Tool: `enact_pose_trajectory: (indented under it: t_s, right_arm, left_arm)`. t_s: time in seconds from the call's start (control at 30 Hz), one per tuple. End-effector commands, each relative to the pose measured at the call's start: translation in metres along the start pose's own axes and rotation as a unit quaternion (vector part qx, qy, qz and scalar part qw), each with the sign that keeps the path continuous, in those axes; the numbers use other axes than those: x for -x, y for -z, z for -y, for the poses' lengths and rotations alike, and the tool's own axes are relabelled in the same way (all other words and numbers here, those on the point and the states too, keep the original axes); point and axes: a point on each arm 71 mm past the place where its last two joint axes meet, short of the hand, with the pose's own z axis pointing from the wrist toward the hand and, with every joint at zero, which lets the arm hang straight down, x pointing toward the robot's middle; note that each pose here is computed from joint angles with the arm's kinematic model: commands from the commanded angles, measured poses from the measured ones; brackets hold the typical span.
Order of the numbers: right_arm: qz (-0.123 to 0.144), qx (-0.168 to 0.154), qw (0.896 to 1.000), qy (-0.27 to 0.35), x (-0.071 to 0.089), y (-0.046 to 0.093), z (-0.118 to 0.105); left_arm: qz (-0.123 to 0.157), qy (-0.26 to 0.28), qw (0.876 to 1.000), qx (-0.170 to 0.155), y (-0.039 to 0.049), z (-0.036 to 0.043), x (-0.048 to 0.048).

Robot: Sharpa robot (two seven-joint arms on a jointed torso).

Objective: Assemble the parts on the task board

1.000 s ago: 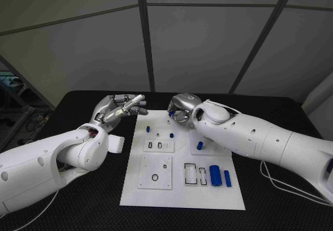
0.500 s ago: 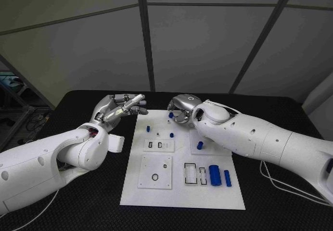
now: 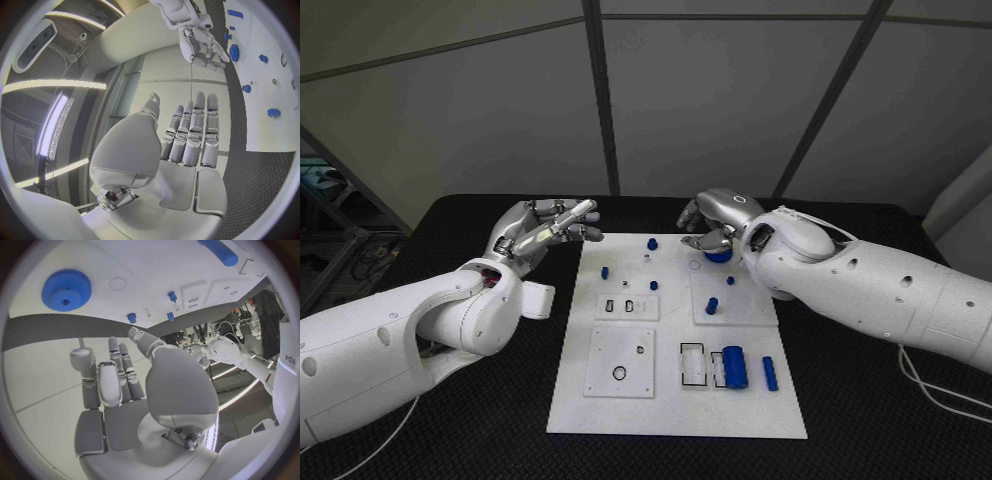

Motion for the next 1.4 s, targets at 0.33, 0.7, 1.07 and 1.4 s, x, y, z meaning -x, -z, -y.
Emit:
enact_pose_trajectory:
  t_s: [0.33,0.7,1.07,1.4]
  right_arm:
    - [-0.072,-0.115,0.988,-0.074,0.012,0.034,0.052]
    - [-0.099,-0.132,0.984,-0.068,0.002,0.026,0.057]
    - [-0.104,-0.138,0.983,-0.065,-0.005,0.015,0.057]
    - [-0.118,-0.140,0.981,-0.064,-0.011,0.008,0.056]
  left_arm:
    - [-0.006,0.000,1.000,-0.002,-0.0028,-0.0009,0.0015]
    - [-0.006,0.001,1.000,-0.001,-0.0049,-0.0027,0.0006]
    - [-0.008,0.002,1.000,-0.001,-0.0057,-0.0033,-0.0006]
    - [-0.008,0.002,1.000,-0.001,-0.0057,-0.0033,-0.0005]
